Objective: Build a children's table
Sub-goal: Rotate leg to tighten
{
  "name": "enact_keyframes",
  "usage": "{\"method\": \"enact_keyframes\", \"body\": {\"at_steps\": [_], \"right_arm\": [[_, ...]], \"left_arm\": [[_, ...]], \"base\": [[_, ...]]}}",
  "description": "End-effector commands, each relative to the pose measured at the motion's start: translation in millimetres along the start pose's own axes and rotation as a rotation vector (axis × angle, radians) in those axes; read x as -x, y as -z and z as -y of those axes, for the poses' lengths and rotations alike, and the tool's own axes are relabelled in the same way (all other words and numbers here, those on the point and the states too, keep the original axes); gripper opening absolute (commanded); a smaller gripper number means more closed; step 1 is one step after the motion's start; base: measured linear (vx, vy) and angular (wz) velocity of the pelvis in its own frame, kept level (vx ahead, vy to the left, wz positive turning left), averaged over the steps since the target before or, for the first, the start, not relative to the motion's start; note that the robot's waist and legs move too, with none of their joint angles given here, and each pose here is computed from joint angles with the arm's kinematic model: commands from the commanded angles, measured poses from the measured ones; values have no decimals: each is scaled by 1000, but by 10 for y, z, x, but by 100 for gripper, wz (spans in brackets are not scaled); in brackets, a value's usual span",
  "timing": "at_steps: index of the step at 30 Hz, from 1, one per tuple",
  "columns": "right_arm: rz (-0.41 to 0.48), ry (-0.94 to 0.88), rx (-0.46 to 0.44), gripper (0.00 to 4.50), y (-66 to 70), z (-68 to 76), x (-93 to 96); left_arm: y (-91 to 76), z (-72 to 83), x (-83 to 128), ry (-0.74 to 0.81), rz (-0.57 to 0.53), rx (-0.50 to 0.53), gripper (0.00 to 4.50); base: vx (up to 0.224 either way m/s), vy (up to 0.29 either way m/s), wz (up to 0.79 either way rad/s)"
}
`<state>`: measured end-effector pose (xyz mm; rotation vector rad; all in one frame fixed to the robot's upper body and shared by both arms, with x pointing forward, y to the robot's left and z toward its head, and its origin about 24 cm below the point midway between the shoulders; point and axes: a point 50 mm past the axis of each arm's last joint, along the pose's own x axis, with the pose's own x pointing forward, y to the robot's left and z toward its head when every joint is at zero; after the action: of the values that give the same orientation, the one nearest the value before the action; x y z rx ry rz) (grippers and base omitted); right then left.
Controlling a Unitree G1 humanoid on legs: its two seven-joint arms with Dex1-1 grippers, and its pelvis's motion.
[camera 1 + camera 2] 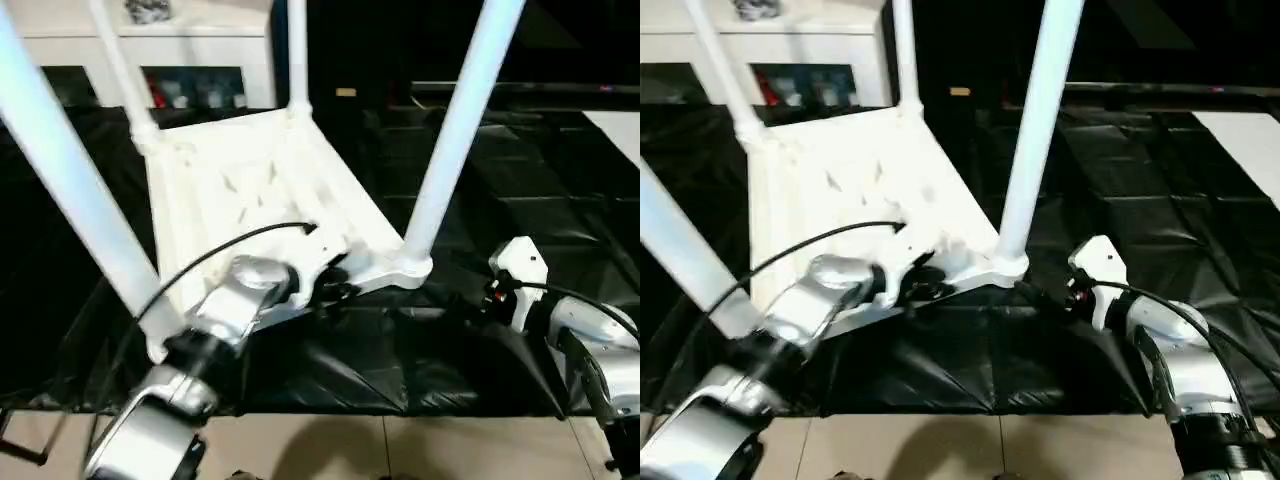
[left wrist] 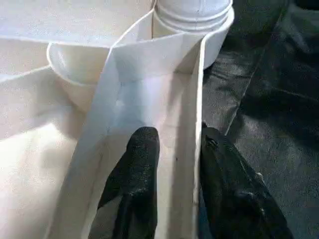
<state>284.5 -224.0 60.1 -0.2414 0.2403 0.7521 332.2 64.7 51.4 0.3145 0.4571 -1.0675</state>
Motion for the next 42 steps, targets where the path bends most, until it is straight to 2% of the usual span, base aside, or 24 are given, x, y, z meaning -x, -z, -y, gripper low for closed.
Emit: {"method": "enact_keyframes", "body": {"at_steps": [1, 4, 7, 9, 12, 17, 18, 19, 21, 23, 24, 26, 29, 31, 32, 35, 36, 39, 42], "right_arm": [[0, 4, 15, 382, -27, 12, -24], [-2, 1, 19, 382, -29, 5, -35], [-8, -3, 24, 382, -25, -2, -44], [-19, -10, 35, 382, -22, -6, -52], [-26, -20, 47, 382, -24, -10, -67], [-10, -35, 36, 382, -58, 0, -119], [-3, -41, 30, 382, -79, 5, -141], [5, -46, 19, 409, -92, 8, -155], [28, -59, -1, 416, -130, 12, -187], [35, -107, -4, 435, -149, -13, -210], [31, -176, 3, 444, -159, -56, -231], [18, -249, 17, 444, -156, -109, -246], [-39, -332, 91, 444, -130, -178, -294], [-60, -333, 131, 444, -122, -179, -331], [-79, -320, 160, 444, -132, -154, -416], [-68, -321, 142, 444, -160, -143, -474], [-52, -332, 130, 418, -191, -146, -509], [-39, -360, 127, 405, -222, -161, -551], [-34, -387, 127, 367, -234, -174, -575]], "left_arm": [[-82, 2, -34, 15, 15, -37, 102], [-118, 14, -82, 38, 12, -72, 67], [-78, 46, -112, 84, -19, -80, 55], [-21, 46, -97, 118, -55, -89, 23], [21, 24, -74, 139, -77, -99, 4], [99, -87, 2, 122, -120, -112, 4], [89, -121, 29, 113, -108, -112, 4], [78, -131, 46, 117, -93, -118, 0], [52, -138, 88, 149, -53, -132, 0], [16, -97, 133, 226, 25, -169, 0], [17, -71, 182, 291, 51, -184, 0], [47, -63, 213, 325, 42, -196, 0], [105, -52, 254, 370, 32, -191, 0], [124, -54, 266, 380, 28, -191, 0], [172, -56, 288, 392, 12, -188, 0], [207, -63, 304, 392, 1, -187, 0], [226, -67, 317, 394, -2, -187, 0], [255, -77, 343, 399, -7, -191, 0], [264, -87, 360, 401, -9, -191, 0]], "base": [[0, 0, 0], [0, 0, 0], [0, 0, 0], [0, 0, 0], [0, 0, 0], [0, 0, 0], [0, 0, 0], [0, 0, 0], [0, 0, 0], [0, 0, 0], [0, 0, 0], [0, 0, 0], [0, 0, 0], [0, 0, 0], [0, 0, 0], [0, 0, 0], [0, 0, 0], [0, 0, 0], [0, 0, 0]]}}
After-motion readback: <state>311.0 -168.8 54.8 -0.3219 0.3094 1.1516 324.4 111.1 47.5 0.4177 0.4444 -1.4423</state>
